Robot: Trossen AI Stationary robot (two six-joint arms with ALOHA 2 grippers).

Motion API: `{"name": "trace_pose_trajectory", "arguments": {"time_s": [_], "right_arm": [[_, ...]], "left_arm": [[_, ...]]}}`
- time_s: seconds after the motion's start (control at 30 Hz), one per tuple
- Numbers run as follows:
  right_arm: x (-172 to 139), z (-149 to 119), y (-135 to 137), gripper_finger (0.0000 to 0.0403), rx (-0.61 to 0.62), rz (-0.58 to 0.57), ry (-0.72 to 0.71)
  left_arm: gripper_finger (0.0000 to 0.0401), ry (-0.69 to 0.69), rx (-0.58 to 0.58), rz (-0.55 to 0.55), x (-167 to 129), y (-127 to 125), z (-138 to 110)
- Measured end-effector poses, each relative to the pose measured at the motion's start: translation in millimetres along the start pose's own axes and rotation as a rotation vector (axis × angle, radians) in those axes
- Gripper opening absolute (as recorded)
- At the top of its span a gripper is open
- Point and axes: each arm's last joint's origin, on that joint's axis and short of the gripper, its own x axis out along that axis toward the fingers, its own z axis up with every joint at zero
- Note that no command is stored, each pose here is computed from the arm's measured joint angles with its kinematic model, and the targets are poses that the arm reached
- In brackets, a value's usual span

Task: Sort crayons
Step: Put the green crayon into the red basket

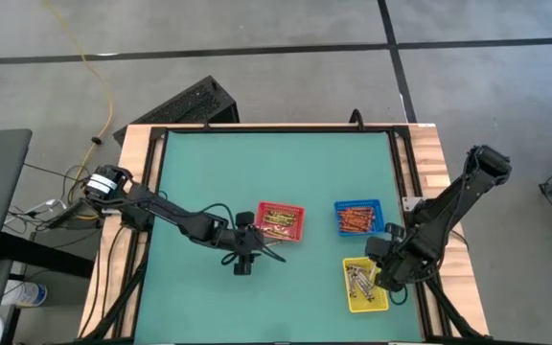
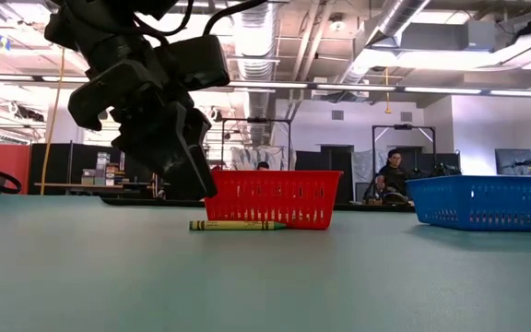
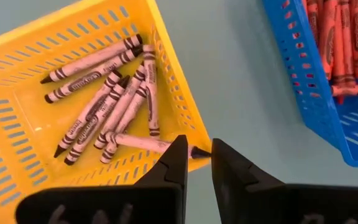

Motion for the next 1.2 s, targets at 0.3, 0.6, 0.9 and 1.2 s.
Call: {"name": "trace_pose_trajectory", "arguments": {"time_s": [0.3, 0.6, 0.9, 1.2], "right_arm": [[-0.4, -3.4, -7.8, 0.0063, 0.019, -0.081, 0.031], [-0.3, -1.4, -7.5, 0.0063, 0.022, -0.092, -0.022], [-0.2, -0.8, -6.3, 0.0063, 0.029, -0.081, -0.033], [-0.2, -0.7, -7.3, 0.0063, 0.040, -0.096, -0.049]], "left_arm": [[0.0206, 0.000, -0.006, 0.000, 0.0, 0.1, 0.1], [0.0206, -0.002, -0.009, -0.001, 0.0, 0.1, 0.3], [0.0206, -0.004, -0.002, -0.001, 0.0, 0.0, 0.4], [0.0206, -0.011, -0.003, -0.002, 0.0, -0.1, 1.1]]}}
